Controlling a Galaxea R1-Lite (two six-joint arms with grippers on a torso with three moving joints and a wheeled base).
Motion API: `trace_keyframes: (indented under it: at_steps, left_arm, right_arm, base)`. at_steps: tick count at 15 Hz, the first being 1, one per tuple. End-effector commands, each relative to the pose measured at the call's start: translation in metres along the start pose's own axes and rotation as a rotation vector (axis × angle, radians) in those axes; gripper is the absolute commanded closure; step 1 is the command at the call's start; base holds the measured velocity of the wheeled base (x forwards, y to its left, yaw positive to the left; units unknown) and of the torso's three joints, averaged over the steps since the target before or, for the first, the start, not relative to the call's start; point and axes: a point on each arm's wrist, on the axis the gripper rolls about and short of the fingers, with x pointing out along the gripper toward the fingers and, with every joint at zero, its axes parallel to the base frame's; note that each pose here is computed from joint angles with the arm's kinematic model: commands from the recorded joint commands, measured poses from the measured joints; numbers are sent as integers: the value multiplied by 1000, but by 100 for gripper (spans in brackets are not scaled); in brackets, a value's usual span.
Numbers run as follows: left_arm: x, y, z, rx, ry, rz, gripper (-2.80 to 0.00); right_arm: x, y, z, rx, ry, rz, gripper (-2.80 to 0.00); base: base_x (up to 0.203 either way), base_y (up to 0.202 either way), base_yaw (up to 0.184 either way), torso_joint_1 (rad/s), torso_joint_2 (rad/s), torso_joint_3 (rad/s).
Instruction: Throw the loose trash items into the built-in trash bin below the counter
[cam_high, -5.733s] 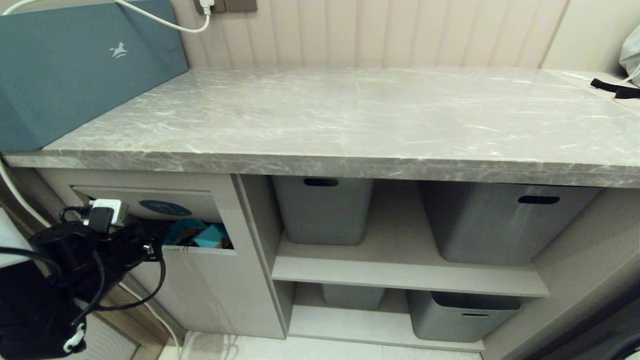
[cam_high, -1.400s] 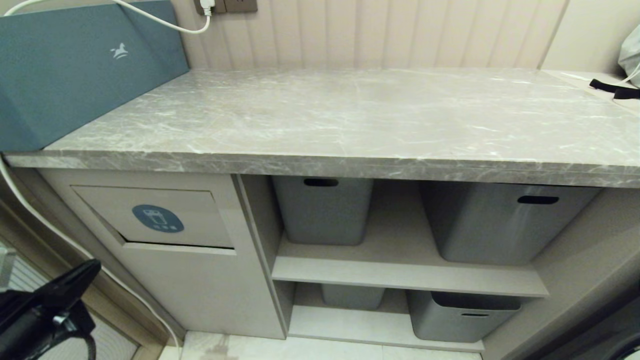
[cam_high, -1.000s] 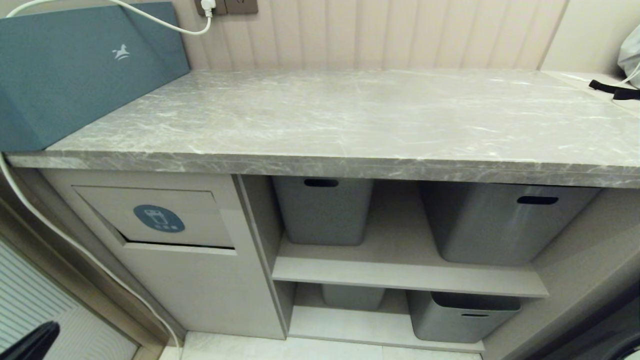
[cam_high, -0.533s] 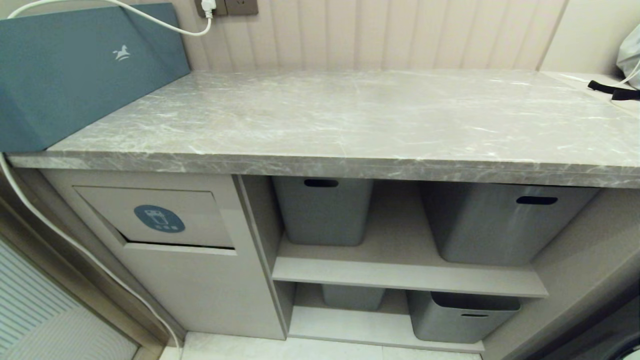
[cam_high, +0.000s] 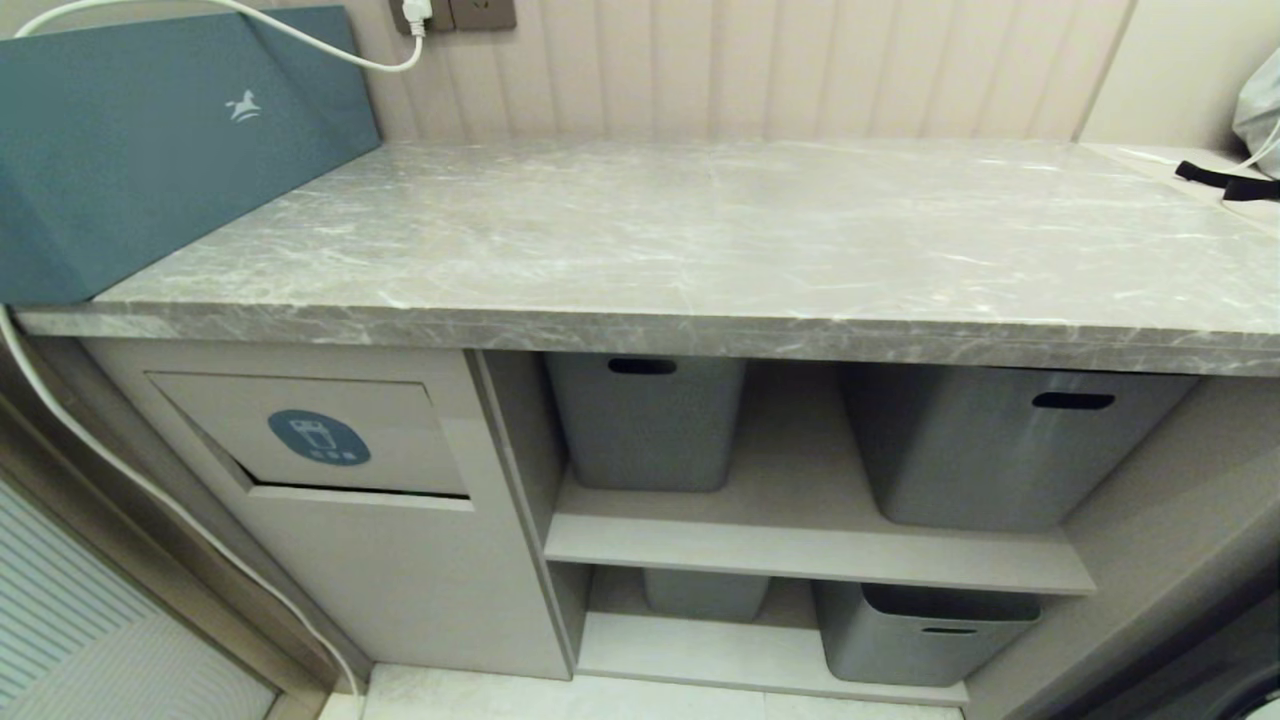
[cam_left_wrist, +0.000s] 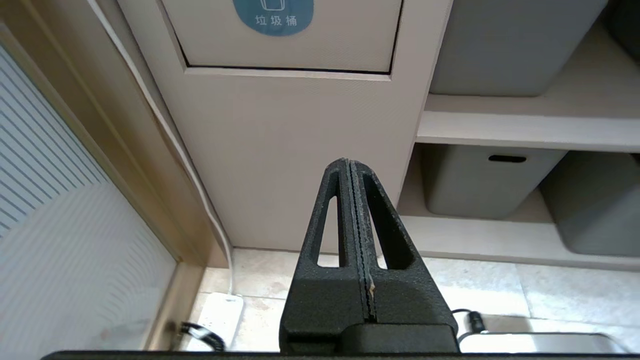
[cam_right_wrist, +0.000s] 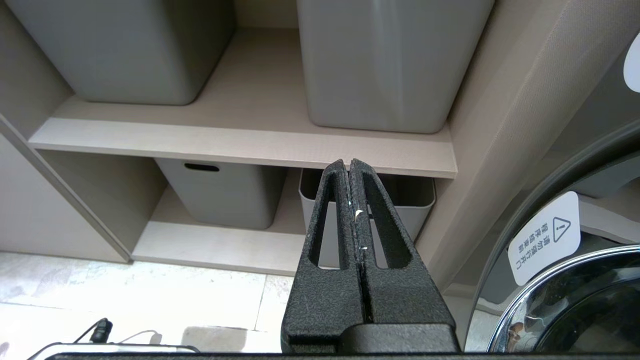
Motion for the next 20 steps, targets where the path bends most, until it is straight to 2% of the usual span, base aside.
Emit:
trace_keyframes:
  at_steps: [1,20]
  left_arm:
    - [0,0,0,-10,1,1,0]
    - [0,0,0,-11,1,1,0]
  right_arm:
    - [0,0,0,0,0,0,0]
    - [0,0,0,3,0,0,0]
  base:
    - [0,0,0,0,0,0]
    - [0,0,0,0,0,0]
